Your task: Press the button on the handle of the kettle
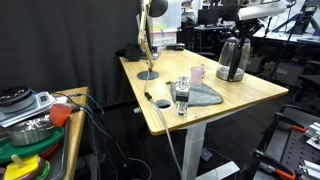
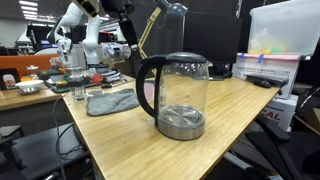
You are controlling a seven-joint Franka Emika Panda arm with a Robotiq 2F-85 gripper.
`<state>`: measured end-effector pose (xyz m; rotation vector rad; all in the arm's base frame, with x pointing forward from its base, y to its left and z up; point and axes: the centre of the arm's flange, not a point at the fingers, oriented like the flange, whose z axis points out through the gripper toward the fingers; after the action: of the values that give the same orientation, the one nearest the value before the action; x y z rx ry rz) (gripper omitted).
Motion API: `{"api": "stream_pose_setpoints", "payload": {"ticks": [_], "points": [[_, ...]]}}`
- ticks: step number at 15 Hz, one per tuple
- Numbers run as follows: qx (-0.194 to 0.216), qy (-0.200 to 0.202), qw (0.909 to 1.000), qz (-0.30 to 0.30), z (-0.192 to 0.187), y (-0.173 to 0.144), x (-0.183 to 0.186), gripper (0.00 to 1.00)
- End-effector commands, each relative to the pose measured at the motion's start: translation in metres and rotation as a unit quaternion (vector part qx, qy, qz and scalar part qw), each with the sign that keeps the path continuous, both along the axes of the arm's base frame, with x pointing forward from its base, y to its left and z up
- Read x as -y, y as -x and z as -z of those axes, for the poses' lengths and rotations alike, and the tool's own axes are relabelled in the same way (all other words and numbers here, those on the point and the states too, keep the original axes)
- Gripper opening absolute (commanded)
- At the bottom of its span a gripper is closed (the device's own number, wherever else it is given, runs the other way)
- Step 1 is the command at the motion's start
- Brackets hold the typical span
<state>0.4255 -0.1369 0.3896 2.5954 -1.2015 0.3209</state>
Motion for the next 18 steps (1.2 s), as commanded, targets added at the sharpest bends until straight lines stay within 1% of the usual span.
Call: {"api": "stream_pose_setpoints", "payload": {"ticks": [1,10,14,18], "points": [[0.003,0.002,1.0000,0.001,0.005,-0.010,0.004,0.00],[-0.004,-0.008,1.0000,0.003,0.014,-0.017,0.011,0.00],[-0.008,-0.030,0.9994,0.016,0.025,-0.015,0.014,0.00],[0.005,-0.043,0.9987,0.027,0.031,-0.019,0.024,0.00]]}}
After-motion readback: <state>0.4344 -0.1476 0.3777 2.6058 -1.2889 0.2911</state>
